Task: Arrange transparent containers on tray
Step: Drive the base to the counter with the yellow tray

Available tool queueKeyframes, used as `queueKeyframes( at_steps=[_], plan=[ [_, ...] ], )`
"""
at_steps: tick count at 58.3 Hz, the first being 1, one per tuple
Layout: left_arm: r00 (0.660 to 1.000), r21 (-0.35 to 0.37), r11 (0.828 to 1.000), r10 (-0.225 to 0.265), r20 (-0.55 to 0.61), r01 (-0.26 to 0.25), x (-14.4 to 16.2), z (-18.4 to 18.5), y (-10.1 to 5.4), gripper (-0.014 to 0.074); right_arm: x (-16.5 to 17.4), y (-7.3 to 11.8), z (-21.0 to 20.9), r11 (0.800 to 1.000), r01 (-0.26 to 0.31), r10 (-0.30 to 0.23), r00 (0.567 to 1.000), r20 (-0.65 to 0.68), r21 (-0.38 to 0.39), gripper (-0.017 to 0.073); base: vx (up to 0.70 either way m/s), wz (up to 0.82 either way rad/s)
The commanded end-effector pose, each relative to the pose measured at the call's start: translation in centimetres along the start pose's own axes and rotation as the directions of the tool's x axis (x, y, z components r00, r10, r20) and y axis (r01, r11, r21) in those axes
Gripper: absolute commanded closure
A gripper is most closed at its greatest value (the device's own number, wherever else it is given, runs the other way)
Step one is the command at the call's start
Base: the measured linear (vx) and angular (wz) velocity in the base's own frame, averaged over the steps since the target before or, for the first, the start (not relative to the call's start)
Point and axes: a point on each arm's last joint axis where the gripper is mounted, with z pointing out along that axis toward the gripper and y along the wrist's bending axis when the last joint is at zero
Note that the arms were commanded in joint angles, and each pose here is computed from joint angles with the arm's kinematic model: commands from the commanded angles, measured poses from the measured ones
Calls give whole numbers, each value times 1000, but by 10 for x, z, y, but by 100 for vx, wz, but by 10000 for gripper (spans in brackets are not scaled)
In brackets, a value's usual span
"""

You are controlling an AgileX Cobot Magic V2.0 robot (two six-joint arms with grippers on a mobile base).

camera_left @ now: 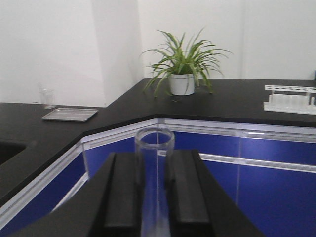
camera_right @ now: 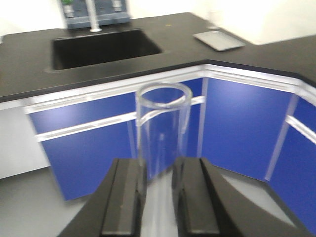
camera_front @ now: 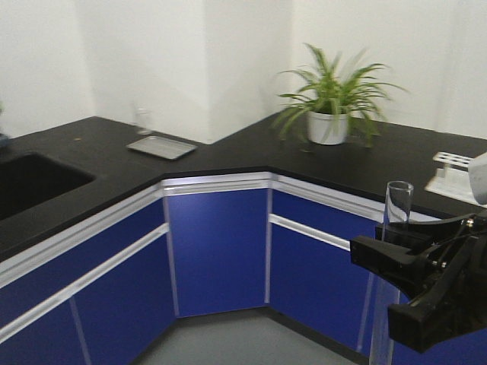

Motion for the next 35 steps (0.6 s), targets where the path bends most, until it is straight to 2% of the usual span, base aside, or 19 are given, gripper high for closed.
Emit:
queueKeyframes(
  at_steps=[1,35],
  plan=[
    [993,16,1000,-17,116,15,-19,-2,-2,454,-19,-3,-8,1000,2,-6,993,115,31,487,-7,57],
    [993,16,1000,-17,116,15,-19,-2,-2,454,-19,-3,-8,1000,2,-6,993,115,31,487,1,51]
  ],
)
